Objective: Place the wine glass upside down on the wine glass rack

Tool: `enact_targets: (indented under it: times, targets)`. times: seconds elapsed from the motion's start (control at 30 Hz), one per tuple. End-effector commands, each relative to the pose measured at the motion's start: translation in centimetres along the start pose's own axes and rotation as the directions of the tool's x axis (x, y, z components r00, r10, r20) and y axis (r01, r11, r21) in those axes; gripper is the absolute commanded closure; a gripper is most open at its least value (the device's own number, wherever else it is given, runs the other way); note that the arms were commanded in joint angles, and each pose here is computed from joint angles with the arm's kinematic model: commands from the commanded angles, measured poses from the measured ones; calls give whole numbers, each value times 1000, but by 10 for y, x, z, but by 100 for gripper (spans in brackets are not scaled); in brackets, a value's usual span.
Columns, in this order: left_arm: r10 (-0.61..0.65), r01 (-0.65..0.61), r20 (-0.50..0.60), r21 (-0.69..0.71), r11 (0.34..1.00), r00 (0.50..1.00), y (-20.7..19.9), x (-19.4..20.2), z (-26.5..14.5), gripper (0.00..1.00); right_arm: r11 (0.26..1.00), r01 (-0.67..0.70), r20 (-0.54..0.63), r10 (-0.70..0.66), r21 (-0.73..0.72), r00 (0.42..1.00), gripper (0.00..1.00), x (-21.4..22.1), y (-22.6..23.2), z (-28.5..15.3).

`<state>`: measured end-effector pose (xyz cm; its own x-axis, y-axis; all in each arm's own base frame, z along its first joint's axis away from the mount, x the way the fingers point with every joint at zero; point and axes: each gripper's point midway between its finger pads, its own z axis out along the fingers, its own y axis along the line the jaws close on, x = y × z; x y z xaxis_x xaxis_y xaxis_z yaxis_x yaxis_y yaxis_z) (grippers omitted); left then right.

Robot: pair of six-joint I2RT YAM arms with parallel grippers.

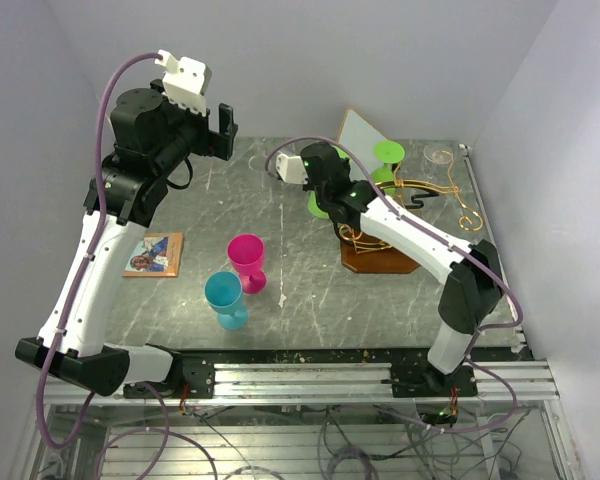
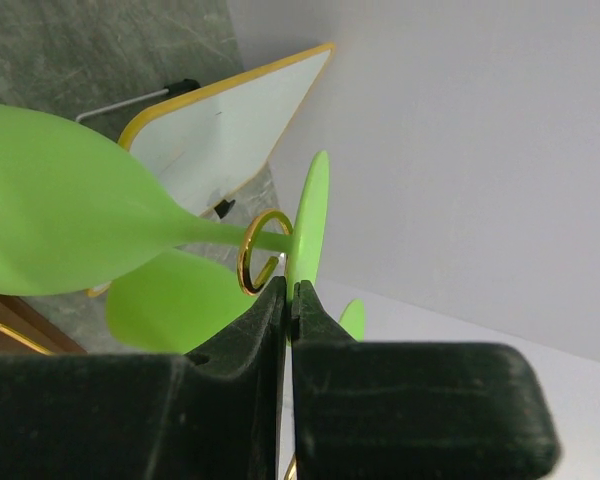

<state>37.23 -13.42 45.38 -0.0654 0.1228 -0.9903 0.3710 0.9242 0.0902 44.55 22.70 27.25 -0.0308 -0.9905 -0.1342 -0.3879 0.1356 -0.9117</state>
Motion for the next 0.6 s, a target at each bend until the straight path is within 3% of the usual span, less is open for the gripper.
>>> enact_targets:
  times: [0.0,0.57]
  targets:
    - [14,-13,56,-12,1000,998,5,-14,-5,1,999,-44,45,43,21,998,100,2,-16,-15]
    - [29,-28,42,-7,1000,999,5,-12,-2,1,1000,-8,83,7,13,997,98,-2,-15,-18]
